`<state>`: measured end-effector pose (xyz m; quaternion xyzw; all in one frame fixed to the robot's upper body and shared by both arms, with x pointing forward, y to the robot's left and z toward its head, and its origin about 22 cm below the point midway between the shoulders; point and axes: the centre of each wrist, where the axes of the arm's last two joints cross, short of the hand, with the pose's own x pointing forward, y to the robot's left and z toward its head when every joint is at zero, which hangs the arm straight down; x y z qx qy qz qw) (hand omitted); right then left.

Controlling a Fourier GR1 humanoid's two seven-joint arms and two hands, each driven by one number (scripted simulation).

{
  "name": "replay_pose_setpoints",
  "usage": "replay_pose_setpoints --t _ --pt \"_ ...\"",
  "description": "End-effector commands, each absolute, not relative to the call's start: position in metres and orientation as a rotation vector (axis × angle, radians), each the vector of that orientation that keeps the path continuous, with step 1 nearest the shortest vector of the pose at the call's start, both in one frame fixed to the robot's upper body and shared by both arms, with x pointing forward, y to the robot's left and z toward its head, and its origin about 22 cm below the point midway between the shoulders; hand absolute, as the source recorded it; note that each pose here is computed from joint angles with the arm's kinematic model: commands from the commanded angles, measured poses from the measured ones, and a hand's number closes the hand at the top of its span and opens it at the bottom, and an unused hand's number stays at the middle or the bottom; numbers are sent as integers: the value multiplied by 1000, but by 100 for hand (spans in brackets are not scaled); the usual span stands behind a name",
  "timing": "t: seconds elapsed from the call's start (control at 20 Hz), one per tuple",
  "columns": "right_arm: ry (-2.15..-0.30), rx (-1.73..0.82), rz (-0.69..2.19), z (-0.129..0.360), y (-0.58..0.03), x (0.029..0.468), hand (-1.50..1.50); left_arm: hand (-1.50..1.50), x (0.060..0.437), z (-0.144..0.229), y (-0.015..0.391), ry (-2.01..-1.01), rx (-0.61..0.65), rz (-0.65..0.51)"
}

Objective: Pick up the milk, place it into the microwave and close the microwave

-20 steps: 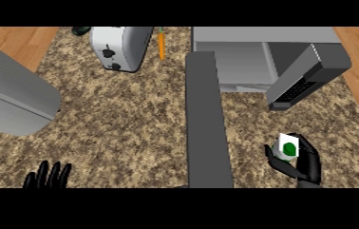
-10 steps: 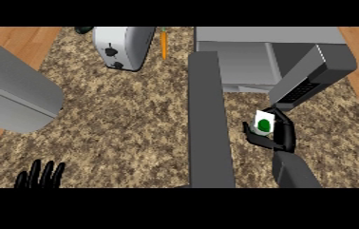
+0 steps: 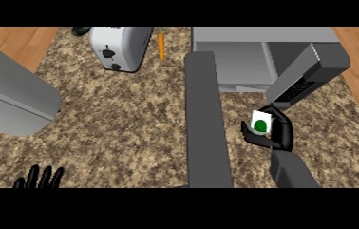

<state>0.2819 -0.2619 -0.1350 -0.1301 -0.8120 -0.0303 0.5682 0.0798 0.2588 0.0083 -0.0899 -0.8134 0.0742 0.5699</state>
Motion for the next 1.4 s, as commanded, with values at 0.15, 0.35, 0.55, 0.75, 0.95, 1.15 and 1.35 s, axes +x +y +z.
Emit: replay_pose_setpoints --t 0.15,0.35,0.55,0.75,0.95,1.15,1.35 --pt "-2004 -302 -64 -119 -260 263 150 -150 74 22 254 -1892 -235 178" --pt "-1932 -301 18 -92 -276 245 150 -150 86 8 246 -1897 -233 167" --pt "-1964 -207 -15 -90 -271 203 150 -150 66 -1 242 -1906 -235 195" --pt "-1987 -11 -117 -55 -244 219 150 -150 73 20 242 -1908 -235 208" --pt "-2002 47 -184 -41 -238 211 150 -150 71 10 254 -1901 -202 210" --pt "-2020 -80 -126 -38 -215 228 150 -150 48 7 256 -1893 -223 204" --pt "-1986 -112 -89 -12 -197 251 150 -150 64 19 261 -1894 -200 207"
